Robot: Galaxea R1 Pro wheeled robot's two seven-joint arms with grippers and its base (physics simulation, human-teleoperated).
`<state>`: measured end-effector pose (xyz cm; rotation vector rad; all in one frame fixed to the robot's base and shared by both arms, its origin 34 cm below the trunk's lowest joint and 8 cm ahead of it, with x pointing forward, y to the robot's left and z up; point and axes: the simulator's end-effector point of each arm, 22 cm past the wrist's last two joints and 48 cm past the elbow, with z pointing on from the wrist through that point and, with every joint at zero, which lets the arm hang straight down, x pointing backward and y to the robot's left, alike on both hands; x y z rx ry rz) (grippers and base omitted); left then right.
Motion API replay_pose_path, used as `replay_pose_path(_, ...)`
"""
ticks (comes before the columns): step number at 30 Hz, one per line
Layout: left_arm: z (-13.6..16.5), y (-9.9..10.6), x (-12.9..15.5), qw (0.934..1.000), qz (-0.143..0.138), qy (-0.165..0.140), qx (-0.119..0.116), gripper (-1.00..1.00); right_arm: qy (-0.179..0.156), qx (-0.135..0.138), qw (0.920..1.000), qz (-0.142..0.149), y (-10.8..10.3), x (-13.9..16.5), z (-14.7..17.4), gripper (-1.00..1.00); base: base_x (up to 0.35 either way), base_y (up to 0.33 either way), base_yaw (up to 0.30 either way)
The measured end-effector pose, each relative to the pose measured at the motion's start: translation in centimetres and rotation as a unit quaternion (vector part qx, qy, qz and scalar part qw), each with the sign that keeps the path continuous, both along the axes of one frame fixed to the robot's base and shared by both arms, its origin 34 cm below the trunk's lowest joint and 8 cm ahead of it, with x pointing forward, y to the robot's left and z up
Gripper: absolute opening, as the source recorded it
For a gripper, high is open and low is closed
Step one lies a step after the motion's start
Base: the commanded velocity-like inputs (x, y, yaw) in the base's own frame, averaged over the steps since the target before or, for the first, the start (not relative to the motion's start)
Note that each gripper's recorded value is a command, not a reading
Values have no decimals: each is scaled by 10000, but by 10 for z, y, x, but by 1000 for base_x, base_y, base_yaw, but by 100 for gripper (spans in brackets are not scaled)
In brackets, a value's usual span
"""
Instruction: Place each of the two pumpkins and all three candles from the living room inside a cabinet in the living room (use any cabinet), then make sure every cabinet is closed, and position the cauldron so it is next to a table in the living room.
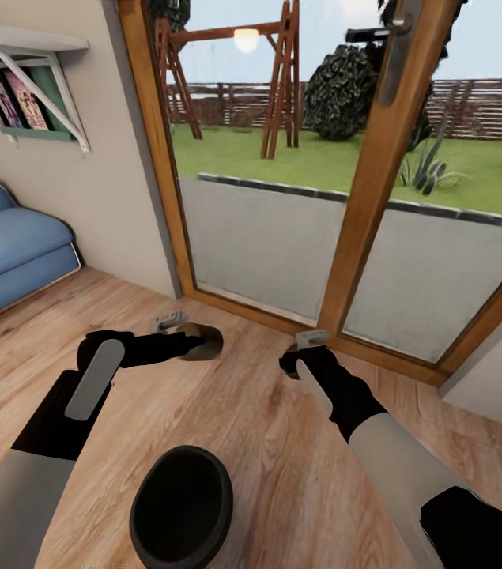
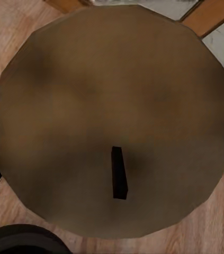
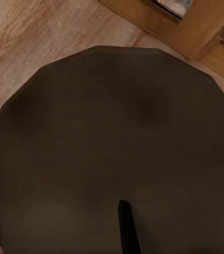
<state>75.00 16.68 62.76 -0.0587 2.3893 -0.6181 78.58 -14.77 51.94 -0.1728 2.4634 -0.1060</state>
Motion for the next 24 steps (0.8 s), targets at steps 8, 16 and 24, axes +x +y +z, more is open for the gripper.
replay_pose_path(8,13,1,4,10000,15,35,-3,-100,38,-1,10000,-1,0,3,12,-100,0,0,250)
replay_pose_path(16,25,8,7,9999,56,85,40,-100,85,10,10000,-5,3,4,25,-100,0,0,289)
replay_pose_path(24,48,69,20,9983,537,11,228,-100,99,49,9999,13,8,5,41,-100,0,0,290)
